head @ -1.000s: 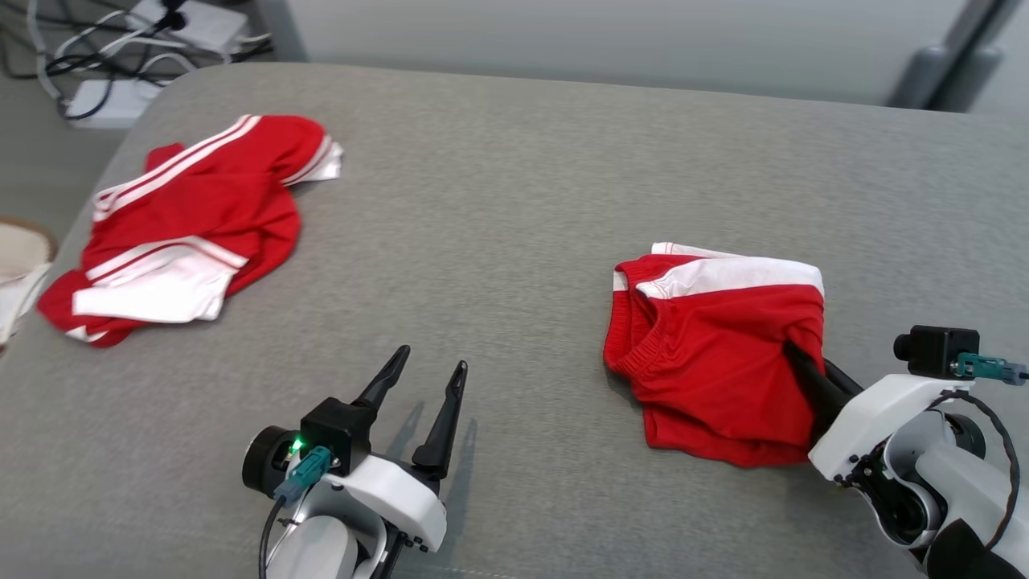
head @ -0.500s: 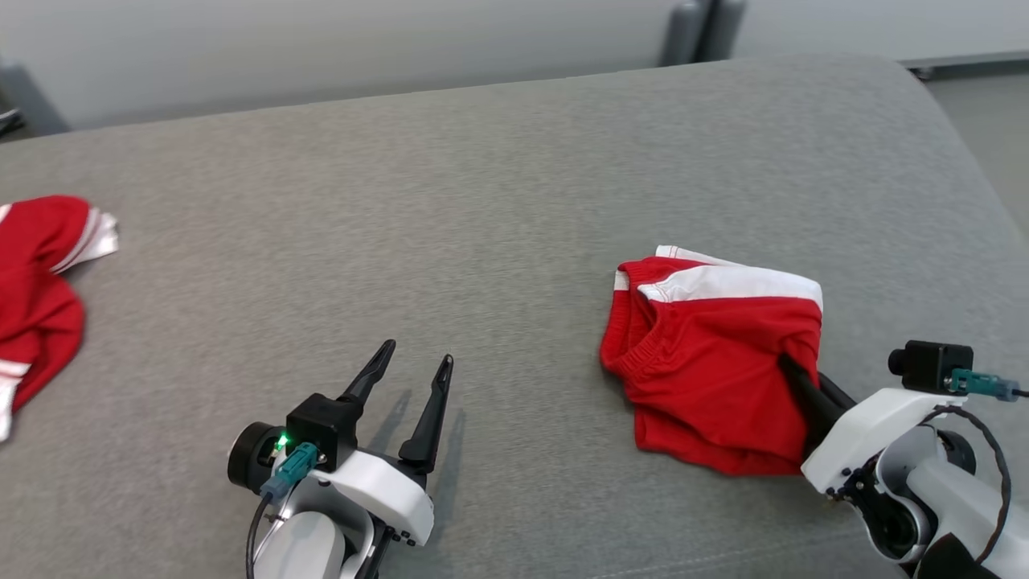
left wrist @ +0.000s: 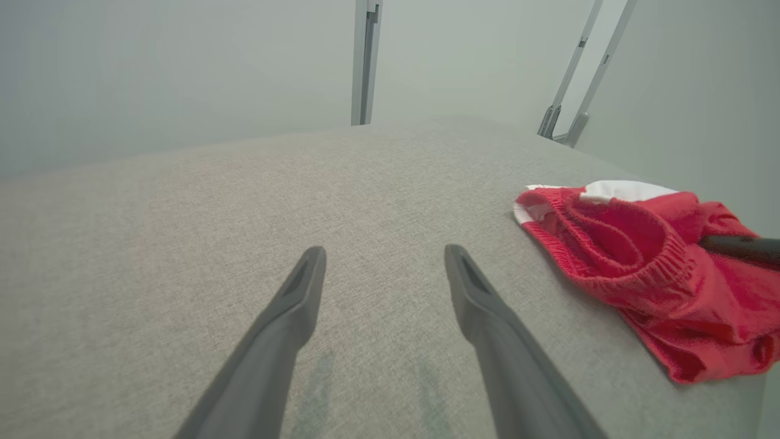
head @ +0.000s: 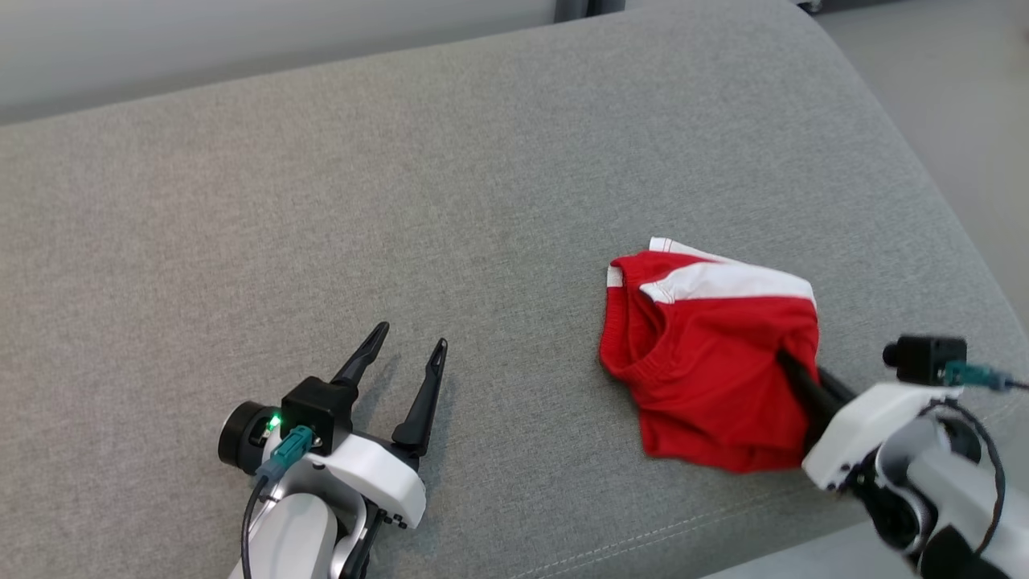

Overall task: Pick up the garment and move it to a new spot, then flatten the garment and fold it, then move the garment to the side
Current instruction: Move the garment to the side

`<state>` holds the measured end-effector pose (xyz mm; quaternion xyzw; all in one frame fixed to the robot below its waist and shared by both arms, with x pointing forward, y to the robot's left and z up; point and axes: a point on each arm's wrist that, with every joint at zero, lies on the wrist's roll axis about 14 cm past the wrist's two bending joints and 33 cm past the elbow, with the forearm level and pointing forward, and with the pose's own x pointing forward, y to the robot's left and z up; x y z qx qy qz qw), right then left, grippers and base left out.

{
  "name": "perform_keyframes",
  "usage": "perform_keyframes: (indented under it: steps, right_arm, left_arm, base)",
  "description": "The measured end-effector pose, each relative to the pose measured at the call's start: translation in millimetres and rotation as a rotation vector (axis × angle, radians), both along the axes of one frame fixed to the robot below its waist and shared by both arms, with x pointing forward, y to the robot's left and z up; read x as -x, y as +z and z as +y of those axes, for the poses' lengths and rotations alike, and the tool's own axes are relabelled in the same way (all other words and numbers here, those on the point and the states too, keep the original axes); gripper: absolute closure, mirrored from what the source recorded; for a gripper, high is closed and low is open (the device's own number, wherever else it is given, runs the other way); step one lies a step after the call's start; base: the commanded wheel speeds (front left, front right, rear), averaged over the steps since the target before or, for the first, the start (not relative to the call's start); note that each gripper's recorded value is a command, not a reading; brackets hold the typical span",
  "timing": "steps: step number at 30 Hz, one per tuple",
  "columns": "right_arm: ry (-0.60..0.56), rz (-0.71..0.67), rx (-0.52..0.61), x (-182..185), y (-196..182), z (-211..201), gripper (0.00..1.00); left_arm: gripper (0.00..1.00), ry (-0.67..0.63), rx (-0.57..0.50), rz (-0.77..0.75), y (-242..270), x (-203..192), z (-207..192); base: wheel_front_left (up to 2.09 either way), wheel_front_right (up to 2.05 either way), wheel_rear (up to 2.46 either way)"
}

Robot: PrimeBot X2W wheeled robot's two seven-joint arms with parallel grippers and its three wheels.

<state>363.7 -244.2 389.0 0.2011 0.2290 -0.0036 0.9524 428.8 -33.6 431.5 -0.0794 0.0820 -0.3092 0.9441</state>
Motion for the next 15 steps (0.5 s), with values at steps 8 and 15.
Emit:
perform_keyframes:
  steps: [8,15]
  right_arm:
    - [0.108,-0.058,0.246,-67,24,-25,1.0]
    - [0.082,-0.096,0.388,-132,44,-56,1.0]
  left_arm:
    - [0.0,-0.002,-0.013,0.031,-21,-13,4]
    - [0.0,0.019,-0.022,0.041,-33,-22,17]
  base:
    - [0.0,0.0,0.0]
    - [0.0,0.0,0.0]
